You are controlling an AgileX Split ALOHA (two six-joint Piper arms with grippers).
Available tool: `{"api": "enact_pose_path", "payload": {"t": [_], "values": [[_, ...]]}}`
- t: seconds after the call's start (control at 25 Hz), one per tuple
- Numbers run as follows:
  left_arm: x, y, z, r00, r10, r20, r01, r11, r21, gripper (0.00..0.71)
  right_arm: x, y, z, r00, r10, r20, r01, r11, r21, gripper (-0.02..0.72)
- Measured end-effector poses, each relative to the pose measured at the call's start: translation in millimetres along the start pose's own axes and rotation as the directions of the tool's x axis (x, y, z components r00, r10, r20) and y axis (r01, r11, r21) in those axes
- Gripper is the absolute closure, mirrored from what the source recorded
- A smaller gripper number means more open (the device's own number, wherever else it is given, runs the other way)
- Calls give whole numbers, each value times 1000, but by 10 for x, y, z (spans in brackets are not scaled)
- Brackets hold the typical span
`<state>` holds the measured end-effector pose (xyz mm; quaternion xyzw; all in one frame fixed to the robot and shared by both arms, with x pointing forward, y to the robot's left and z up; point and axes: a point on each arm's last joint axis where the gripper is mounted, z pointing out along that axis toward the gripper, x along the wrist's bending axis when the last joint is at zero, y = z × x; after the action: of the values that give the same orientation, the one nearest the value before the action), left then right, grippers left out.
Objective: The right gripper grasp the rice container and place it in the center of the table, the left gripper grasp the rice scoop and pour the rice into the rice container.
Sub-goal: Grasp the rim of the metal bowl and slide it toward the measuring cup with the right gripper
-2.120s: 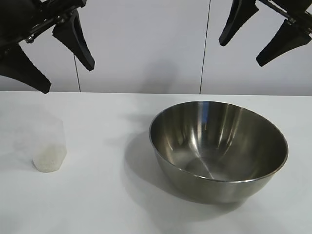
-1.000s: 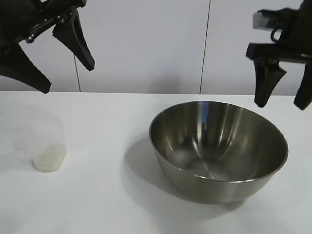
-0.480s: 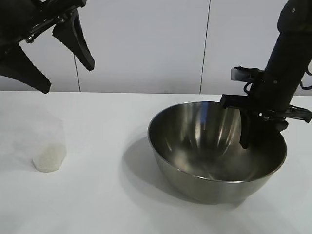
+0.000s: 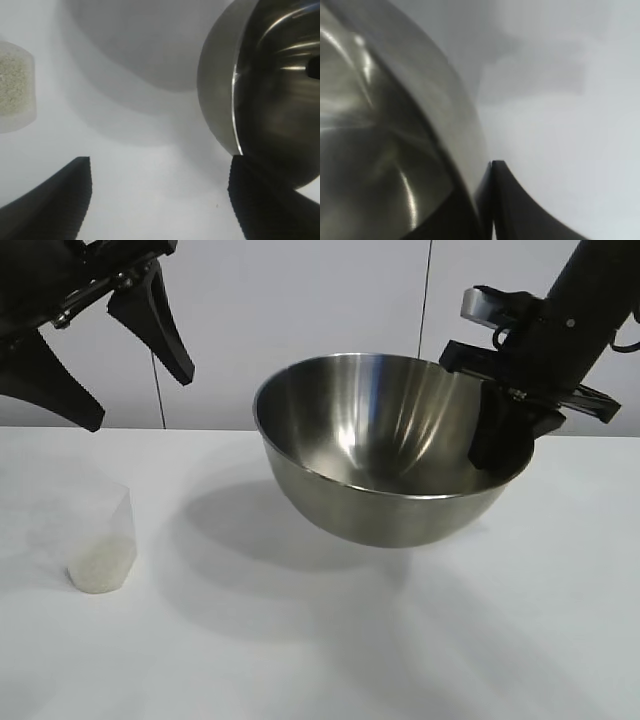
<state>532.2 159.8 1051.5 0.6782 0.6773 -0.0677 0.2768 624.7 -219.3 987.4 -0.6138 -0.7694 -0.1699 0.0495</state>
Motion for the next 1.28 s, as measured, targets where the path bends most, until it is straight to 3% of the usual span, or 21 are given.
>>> {"api": "enact_pose_path", "payload": {"t": [0.36, 0.64, 0.72, 0.92, 0.96, 1.12, 1.28], "values": [[1, 0, 0, 1000, 1, -1, -1, 1000, 0, 161, 587, -28, 637, 999, -48, 2, 47, 995, 86, 685], [1, 0, 0, 1000, 1, -1, -1, 1000, 0, 160, 684, -41, 932, 1000, 6, -5, -6, 995, 99, 682], [1, 0, 0, 1000, 1, -1, -1, 1000, 0, 160, 702, -11, 912, 1000, 14, -15, -13, 996, 86, 636], [1, 0, 0, 1000, 1, -1, -1, 1000, 0, 160, 760, 88, 793, 1000, -5, -27, 7, 997, 79, 308], [1, 0, 0, 1000, 1, -1, -1, 1000, 0, 160, 767, 99, 763, 1000, -15, -23, 17, 996, 90, 272], [1, 0, 0, 1000, 1, -1, -1, 1000, 0, 160, 698, 217, 512, 999, -30, 17, 28, 993, 112, 233], [1, 0, 0, 1000, 1, -1, -1, 1000, 0, 160, 461, 374, 20, 998, 3, 55, -5, 999, 35, 229]]}}
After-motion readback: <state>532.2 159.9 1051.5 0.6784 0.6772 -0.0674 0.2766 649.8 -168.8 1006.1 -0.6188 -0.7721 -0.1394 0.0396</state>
